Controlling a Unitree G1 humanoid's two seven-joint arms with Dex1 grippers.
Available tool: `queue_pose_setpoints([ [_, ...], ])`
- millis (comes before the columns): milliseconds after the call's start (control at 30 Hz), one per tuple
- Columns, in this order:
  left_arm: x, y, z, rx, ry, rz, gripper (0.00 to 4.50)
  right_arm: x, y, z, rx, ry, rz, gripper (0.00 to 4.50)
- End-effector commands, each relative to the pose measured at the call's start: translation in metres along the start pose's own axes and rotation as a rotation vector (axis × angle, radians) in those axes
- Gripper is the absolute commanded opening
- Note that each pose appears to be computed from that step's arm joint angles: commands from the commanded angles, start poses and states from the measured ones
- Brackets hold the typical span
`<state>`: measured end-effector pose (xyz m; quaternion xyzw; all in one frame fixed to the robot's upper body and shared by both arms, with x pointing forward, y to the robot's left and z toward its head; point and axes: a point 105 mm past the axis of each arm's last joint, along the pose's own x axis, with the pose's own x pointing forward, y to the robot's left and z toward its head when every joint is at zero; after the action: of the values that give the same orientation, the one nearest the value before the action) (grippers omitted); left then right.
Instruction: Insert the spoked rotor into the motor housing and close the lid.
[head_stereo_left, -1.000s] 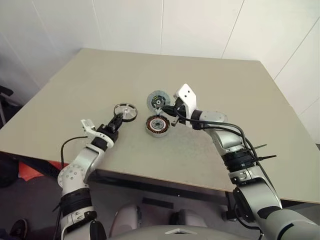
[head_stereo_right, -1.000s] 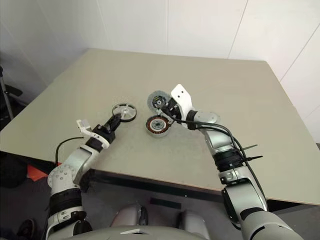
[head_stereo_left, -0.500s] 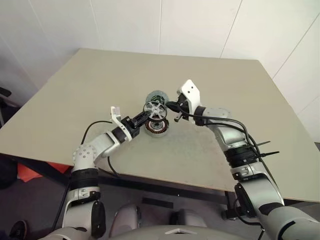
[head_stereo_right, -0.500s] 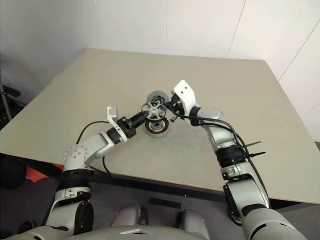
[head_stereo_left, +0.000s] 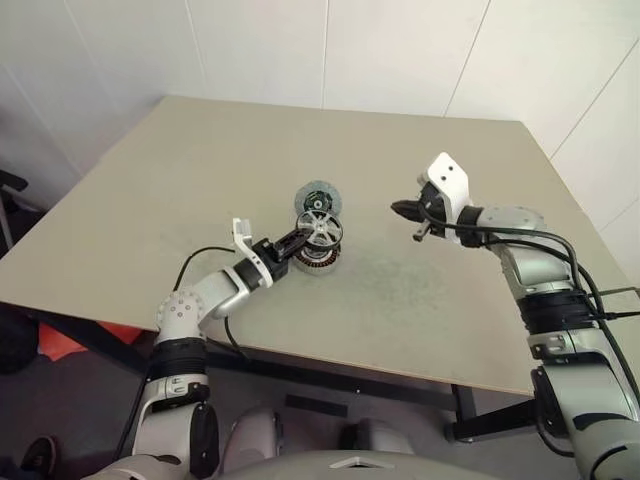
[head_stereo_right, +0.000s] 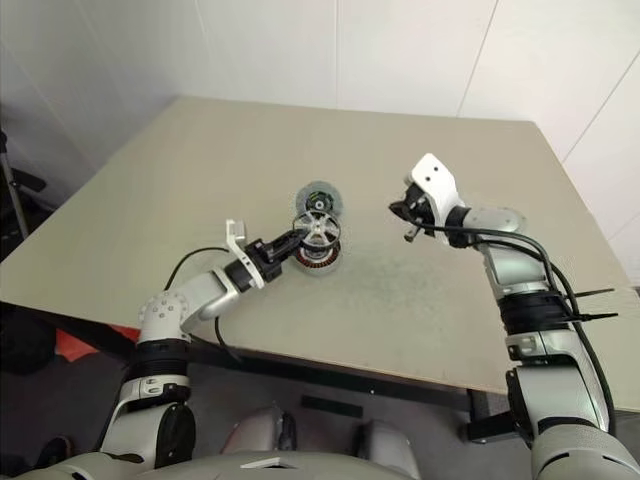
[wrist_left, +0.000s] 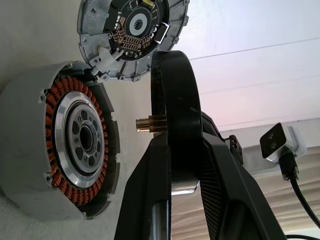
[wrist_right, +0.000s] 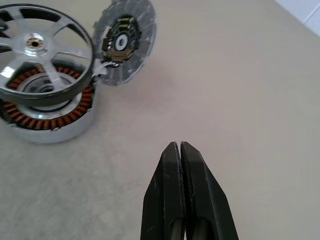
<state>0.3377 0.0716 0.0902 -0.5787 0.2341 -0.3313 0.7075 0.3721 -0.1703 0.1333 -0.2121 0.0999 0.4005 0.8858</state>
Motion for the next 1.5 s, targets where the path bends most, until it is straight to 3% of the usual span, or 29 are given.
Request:
queue_pose_setpoints([
  [33,0.003,-0.004,0.000,0.012,0.002,-0.020,0.68,0.001,0.009,0.015,-0.038,-0.044,0.031,0.00],
  [600,0.008,0.013,-0.005,0.037,0.011,0.051,0.68,0.011,0.008,0.024,-0.028,-0.081,0.000,0.00],
  [633,0.008,0.013,-0.005,0.041,0.013,0.050,1.20,0.012,0.009,0.024,-0.030,-0.082,0.000,0.00],
  [800,0.007,0.011,-0.005,0.022,0.011,0.041,2.56,0.015,0.011,0.026,-0.027,-0.095,0.004,0.00],
  [1333,-0.058,-0.006,0.025,0.135,-0.110,0.069,2.56,0.025,0.015,0.029,-0.014,-0.118,0.012,0.00],
  [1500,-0.062,-0.006,0.032,0.307,-0.168,0.149,2.56,0.035,0.041,0.027,0.022,-0.119,0.094,0.00],
])
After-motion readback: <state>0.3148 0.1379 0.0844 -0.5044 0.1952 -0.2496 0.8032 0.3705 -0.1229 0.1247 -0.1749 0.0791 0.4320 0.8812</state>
